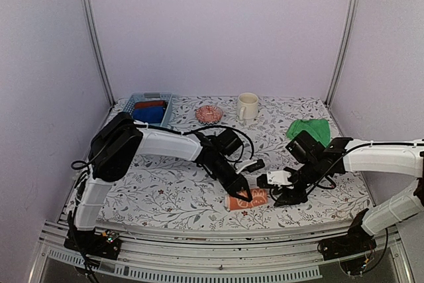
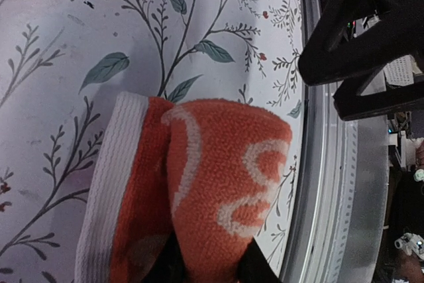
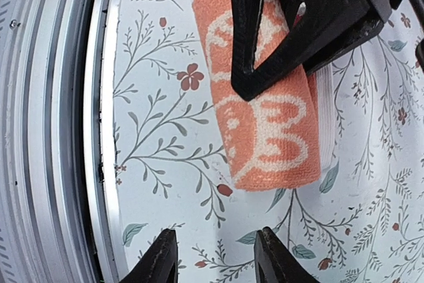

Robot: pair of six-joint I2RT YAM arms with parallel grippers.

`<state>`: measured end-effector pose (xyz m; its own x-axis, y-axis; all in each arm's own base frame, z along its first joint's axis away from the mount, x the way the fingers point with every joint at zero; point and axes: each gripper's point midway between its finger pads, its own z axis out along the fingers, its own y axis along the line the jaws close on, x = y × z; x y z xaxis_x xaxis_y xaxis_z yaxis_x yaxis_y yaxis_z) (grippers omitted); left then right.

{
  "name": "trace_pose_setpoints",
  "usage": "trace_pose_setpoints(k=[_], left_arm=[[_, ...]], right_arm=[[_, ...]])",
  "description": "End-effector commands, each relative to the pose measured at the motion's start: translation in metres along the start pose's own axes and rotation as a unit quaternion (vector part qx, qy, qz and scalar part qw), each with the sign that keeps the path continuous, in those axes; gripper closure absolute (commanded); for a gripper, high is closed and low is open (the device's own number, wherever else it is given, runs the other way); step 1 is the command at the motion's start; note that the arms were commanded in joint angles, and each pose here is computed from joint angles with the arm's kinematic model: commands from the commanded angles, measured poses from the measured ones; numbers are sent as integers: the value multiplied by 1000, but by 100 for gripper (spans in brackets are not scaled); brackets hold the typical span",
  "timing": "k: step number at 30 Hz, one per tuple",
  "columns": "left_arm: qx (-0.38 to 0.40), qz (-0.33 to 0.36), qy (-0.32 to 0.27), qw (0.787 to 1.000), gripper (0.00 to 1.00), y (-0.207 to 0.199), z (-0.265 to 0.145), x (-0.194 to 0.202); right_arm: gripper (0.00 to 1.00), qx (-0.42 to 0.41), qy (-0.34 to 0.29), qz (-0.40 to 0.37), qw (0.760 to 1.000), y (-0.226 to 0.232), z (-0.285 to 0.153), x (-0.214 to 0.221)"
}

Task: Roll the towels
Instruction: Roll the towel at the center of the board.

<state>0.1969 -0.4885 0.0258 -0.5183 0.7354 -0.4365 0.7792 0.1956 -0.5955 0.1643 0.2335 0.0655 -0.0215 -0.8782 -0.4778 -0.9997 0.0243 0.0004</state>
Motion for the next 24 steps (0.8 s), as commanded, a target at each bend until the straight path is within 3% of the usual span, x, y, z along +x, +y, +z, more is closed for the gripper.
trace_pose_setpoints(k=[1, 15, 24], left_arm=[[5, -91, 54, 994, 81, 21, 14, 36], [7, -105, 63, 993, 81, 30, 16, 43], [9, -106, 65, 992, 81, 33, 14, 44]], right_arm=[[57, 45, -23, -43, 998, -10, 2, -21], [51, 138, 5, -108, 985, -36, 46, -48], [52, 143, -3, -129, 981, -34, 26, -60]])
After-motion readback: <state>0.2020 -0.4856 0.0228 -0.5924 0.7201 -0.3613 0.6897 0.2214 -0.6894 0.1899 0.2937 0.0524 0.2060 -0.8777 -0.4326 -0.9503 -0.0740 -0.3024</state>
